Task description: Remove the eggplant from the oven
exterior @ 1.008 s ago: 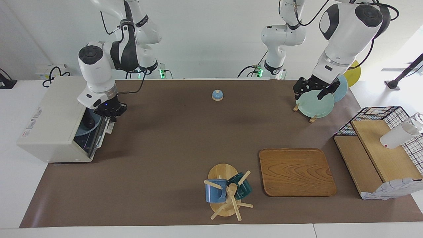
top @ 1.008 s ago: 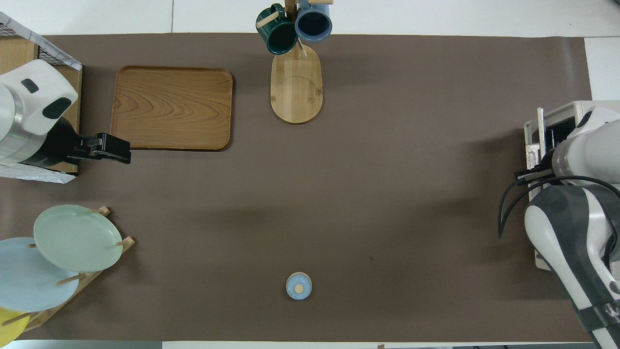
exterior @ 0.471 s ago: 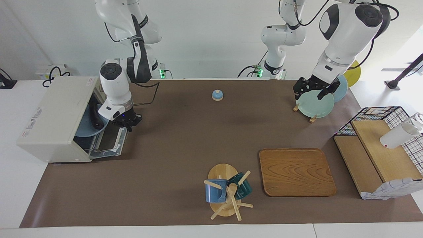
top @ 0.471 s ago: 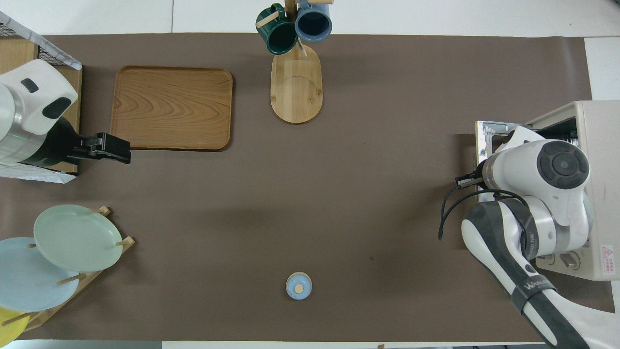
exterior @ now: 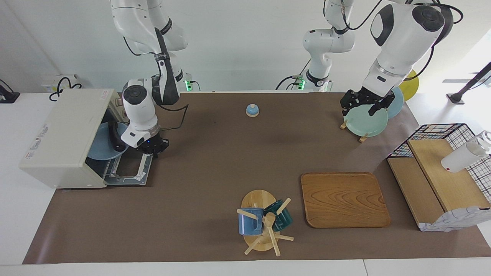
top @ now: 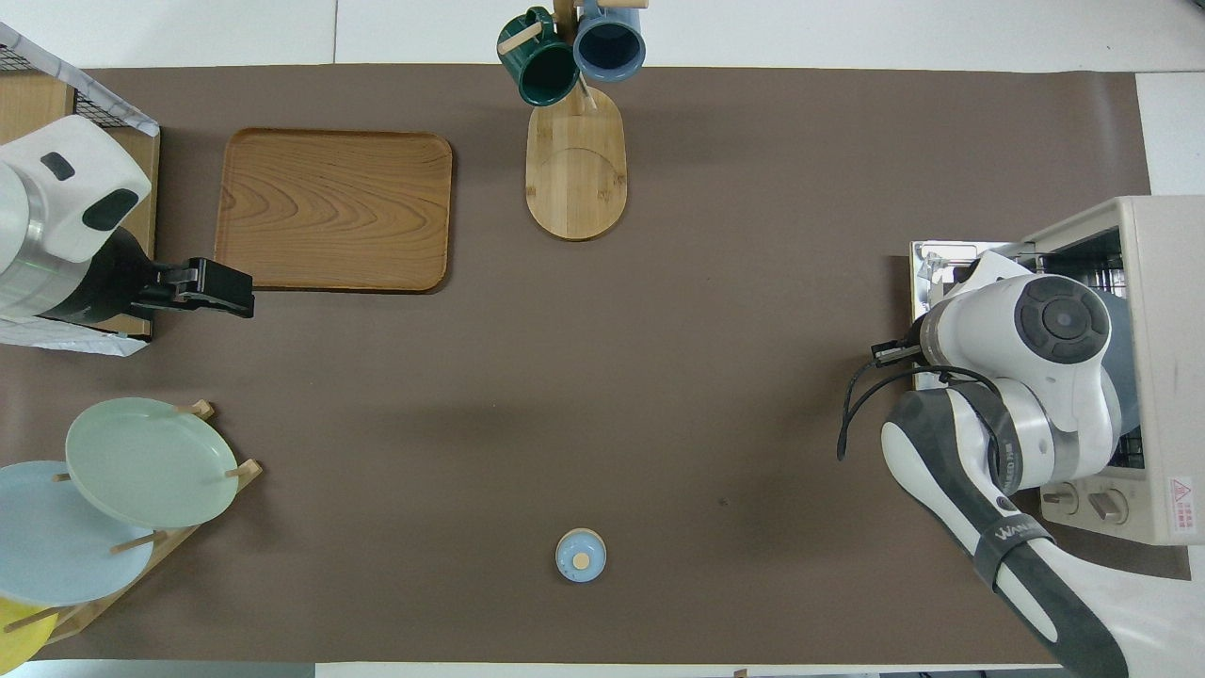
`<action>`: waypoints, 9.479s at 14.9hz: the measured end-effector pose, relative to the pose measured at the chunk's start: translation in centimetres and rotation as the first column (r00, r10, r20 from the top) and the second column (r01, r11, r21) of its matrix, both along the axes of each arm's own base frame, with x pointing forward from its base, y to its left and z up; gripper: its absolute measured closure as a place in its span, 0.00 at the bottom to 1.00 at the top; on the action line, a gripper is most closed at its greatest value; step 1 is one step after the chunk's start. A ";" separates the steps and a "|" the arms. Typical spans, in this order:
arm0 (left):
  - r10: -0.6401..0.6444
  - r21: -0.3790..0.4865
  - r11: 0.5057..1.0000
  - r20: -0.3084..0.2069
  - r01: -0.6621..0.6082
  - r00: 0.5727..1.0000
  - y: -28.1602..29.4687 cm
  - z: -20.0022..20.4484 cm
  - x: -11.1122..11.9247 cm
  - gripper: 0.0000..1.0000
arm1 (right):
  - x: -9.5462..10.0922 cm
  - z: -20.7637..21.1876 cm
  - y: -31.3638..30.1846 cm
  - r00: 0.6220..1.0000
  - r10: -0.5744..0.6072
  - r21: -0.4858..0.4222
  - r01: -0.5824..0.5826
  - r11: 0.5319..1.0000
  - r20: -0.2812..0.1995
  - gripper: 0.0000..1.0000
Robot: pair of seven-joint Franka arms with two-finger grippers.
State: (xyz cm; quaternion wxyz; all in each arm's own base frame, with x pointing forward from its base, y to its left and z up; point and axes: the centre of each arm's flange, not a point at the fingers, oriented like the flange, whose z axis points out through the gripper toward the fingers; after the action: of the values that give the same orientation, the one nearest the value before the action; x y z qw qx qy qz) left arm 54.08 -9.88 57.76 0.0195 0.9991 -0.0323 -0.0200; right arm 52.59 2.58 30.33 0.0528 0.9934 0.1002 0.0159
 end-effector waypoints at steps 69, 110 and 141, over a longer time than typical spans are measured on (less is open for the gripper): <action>0.014 -0.012 1.000 0.072 -0.013 0.997 0.4 0.5 0.9 0.00 | -2.7 6.3 45.7 0.979 -0.203 0.041 0.204 0.978 -0.017 0.97; 0.364 -0.139 0.925 0.052 -0.355 0.930 -32.0 -26.6 -12.5 0.02 | 0.6 -2.4 6.4 0.980 -0.151 -0.406 0.085 0.910 -0.133 0.99; 0.157 -0.075 0.986 0.104 -0.150 0.982 -8.5 -15.7 10.0 0.63 | 2.2 23.3 -7.6 0.984 -0.053 -0.064 0.043 0.997 -0.171 0.84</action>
State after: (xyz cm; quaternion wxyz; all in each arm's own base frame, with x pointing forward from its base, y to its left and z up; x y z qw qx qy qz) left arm 64.07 -18.39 42.04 0.0528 0.9970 0.0431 0.0375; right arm 54.77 -5.02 53.63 0.0738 0.9912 0.0809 -0.0747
